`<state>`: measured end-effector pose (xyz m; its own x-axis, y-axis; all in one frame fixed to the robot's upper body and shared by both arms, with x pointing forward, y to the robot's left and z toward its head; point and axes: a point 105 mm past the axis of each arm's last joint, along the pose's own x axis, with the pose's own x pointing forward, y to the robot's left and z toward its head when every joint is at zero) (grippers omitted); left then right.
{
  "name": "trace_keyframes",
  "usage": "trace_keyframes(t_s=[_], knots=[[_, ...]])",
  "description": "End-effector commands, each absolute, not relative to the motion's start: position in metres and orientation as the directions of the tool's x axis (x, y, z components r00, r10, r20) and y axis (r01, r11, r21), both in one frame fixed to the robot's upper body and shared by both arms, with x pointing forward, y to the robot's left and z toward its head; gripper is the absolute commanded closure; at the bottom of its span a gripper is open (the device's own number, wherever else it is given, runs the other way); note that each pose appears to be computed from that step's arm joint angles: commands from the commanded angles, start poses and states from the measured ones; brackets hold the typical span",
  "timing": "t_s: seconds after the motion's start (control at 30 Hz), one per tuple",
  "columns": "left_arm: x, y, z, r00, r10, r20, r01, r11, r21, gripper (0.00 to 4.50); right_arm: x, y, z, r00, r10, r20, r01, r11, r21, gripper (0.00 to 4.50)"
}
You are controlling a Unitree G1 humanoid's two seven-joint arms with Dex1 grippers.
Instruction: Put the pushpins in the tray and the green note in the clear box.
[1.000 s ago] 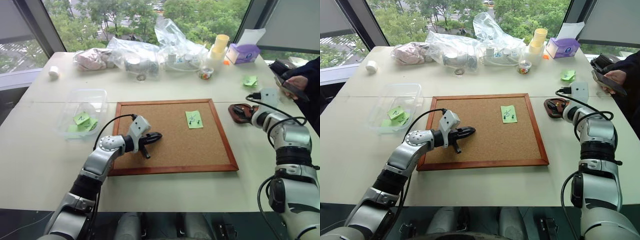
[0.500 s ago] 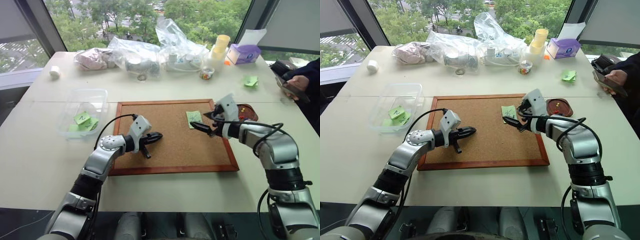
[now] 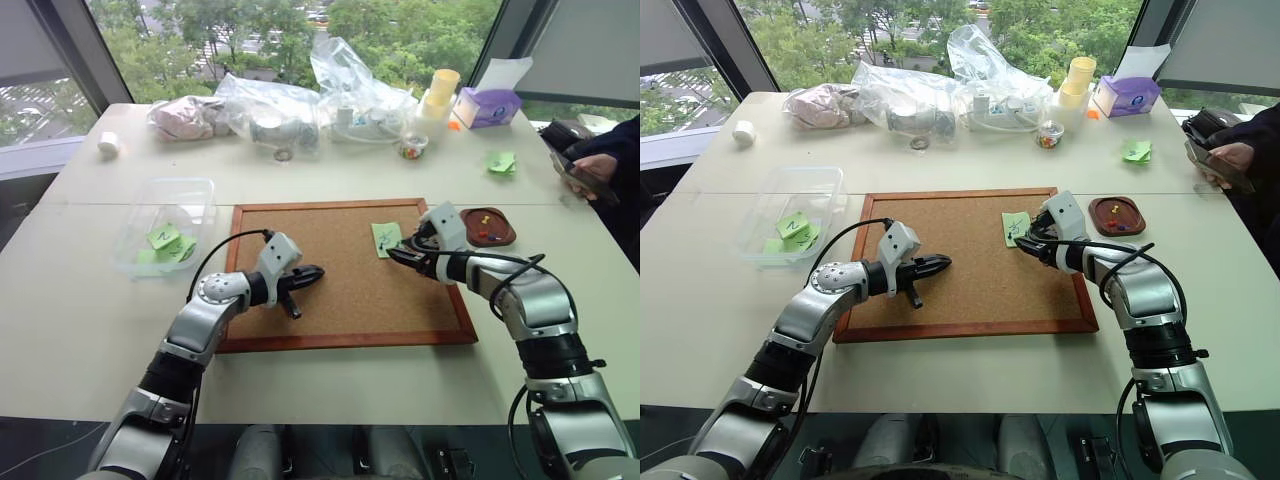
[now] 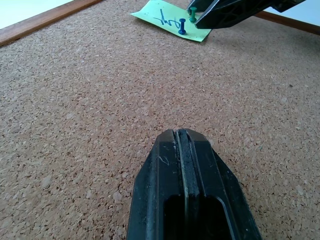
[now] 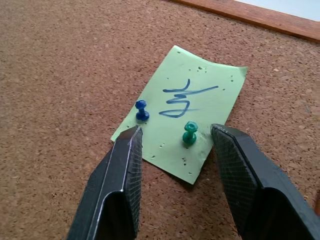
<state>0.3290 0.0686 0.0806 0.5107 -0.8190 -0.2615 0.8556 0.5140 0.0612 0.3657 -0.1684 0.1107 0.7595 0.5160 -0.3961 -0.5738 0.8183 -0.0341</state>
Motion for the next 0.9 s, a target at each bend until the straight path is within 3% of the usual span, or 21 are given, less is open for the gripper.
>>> trace_keyframes(t_s=[0.03, 0.1, 0.2, 0.33, 0.7, 0.8, 0.9], knots=[[0.322, 0.081, 0.049, 0.499, -0.781, -0.376, 0.845, 0.534, 0.012, 4.5, 0.371, -0.166, 0.124, 0.773, 0.528, -0.352, -0.582, 0.811, -0.06, 2.55], [0.322, 0.081, 0.05, 0.5, -0.78, -0.376, 0.845, 0.534, 0.014, 4.5, 0.371, -0.165, 0.124, 0.772, 0.532, -0.349, -0.584, 0.81, -0.058, 3.1], [0.323, 0.082, 0.05, 0.502, -0.779, -0.376, 0.844, 0.537, 0.015, 4.5, 0.371, -0.163, 0.125, 0.77, 0.538, -0.343, -0.59, 0.805, -0.064, 4.48], [0.322, 0.081, 0.05, 0.496, -0.782, -0.378, 0.846, 0.534, 0.005, 4.5, 0.371, -0.164, 0.128, 0.777, 0.53, -0.341, -0.593, 0.797, -0.113, 4.48], [0.316, 0.084, 0.033, 0.436, -0.784, -0.443, 0.864, 0.502, -0.039, 4.5, 0.366, -0.181, 0.189, 0.828, 0.519, -0.212, -0.555, 0.812, -0.179, 4.48], [0.316, 0.084, 0.032, 0.432, -0.784, -0.444, 0.866, 0.499, -0.038, 4.5, 0.369, -0.192, 0.204, 0.859, 0.481, -0.175, -0.509, 0.838, -0.197, 4.48], [0.316, 0.084, 0.032, 0.431, -0.785, -0.444, 0.867, 0.497, -0.037, 4.5, 0.382, -0.229, 0.223, 0.938, 0.33, -0.105, -0.345, 0.918, -0.195, 4.48]])
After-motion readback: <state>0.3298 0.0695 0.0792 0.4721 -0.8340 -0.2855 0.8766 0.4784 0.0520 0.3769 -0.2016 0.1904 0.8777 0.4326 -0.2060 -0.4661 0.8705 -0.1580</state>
